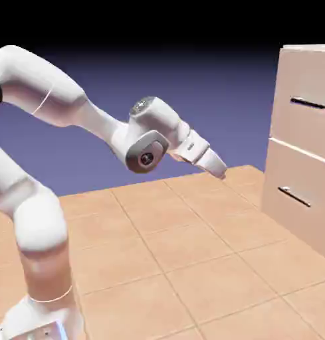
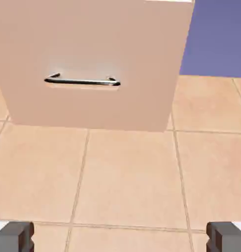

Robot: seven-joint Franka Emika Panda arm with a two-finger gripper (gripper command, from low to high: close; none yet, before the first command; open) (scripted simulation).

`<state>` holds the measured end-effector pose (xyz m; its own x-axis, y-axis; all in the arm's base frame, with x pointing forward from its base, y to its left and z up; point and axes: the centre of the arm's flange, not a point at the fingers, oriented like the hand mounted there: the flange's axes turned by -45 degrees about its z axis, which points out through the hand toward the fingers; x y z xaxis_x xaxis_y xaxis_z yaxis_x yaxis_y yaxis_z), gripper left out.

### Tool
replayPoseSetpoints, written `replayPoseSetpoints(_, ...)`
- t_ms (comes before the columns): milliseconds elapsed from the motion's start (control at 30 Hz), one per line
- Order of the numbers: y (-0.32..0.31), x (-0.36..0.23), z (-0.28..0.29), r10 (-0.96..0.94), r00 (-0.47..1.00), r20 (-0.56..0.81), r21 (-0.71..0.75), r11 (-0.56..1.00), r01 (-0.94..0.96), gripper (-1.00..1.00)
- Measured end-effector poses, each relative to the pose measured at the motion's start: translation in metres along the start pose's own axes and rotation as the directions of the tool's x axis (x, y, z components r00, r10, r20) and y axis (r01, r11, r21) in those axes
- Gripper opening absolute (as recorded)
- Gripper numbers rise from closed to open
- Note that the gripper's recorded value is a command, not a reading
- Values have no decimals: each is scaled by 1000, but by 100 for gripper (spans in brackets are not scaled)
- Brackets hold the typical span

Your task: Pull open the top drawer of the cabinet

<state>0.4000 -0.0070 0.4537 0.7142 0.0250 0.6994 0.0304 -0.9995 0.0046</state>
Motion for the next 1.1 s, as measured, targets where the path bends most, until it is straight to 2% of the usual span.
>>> replayPoseSetpoints(267,85,4,77,157,978,137,4,987,-159,0)
replayPoseSetpoints(567,183,-20,149,257,942,216,-102,965,-240,0)
replayPoseSetpoints(833,258,-29,177,237,951,199,-244,952,-186,0)
replayPoseSetpoints(1100,304,7,174,67,989,131,-396,918,-9,0)
